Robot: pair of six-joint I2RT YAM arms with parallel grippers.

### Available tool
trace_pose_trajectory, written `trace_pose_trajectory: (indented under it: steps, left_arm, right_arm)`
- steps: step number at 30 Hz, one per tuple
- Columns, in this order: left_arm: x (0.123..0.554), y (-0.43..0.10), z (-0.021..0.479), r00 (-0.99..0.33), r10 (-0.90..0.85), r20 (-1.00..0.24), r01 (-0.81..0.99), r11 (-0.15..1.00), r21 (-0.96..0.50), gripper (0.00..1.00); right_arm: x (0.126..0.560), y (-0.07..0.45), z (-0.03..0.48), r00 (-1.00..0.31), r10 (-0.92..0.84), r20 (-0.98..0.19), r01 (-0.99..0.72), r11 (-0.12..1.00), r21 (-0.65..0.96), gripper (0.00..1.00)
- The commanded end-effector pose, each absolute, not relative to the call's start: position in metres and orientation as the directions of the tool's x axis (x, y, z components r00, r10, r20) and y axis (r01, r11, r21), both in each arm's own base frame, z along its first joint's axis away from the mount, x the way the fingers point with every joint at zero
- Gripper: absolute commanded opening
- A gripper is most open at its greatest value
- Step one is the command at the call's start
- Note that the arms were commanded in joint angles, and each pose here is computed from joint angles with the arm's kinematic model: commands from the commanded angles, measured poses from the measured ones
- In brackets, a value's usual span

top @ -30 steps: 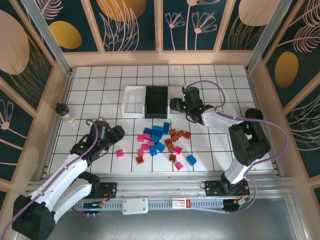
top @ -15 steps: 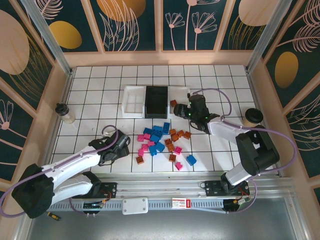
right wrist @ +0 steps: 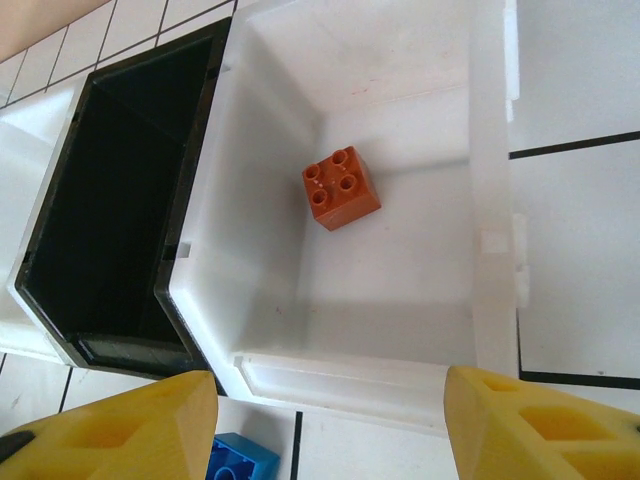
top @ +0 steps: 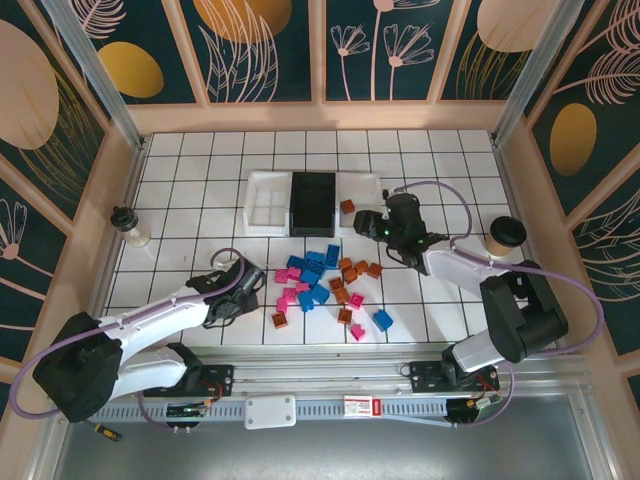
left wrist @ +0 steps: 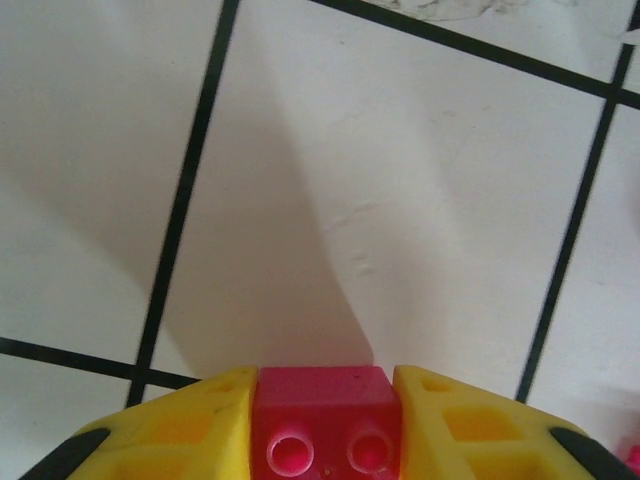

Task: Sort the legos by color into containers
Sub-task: Pick up the lego from the bottom-left of the table, then place the lego in the container.

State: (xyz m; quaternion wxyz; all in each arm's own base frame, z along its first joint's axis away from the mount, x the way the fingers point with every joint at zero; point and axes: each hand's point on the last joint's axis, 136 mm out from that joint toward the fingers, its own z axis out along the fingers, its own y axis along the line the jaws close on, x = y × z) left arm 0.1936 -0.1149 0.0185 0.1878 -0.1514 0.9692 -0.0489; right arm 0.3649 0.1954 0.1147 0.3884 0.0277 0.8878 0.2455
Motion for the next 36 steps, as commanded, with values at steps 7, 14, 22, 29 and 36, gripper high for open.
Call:
trace_pose_trajectory:
  steps: [7,14,22,29,36]
  left_arm:
    - [0.214,-0.132,0.057,-0.856,-0.306,-0.417,-0.228,0.947,-0.228,0.34]
    - [0.29,-0.152,0.147,-0.702,-0.295,-0.648,-0.155,0.952,-0.265,0.37]
    - [0.402,-0.16,0.169,-0.6,-0.286,-0.747,-0.157,0.958,-0.241,0.34]
    - [0.454,-0.166,0.124,-0.647,-0.251,-0.72,-0.202,0.967,-0.156,0.35]
    - [0.47,-0.171,0.116,-0.646,-0.259,-0.718,-0.198,0.965,-0.17,0.58]
  right_arm:
    - [0.362,0.179,0.124,-0.664,0.308,-0.681,-0.102,0.865,0.491,0.62]
    - [0.355,0.176,0.126,-0.662,0.329,-0.674,-0.099,0.853,0.513,0.62]
    - [0.343,0.173,0.117,-0.683,0.327,-0.653,-0.086,0.852,0.516,0.62]
    - [0.331,0.167,0.115,-0.684,0.333,-0.649,-0.078,0.851,0.518,0.62]
    - [0.312,0.176,0.109,-0.725,0.286,-0.626,-0.125,0.84,0.528,0.63]
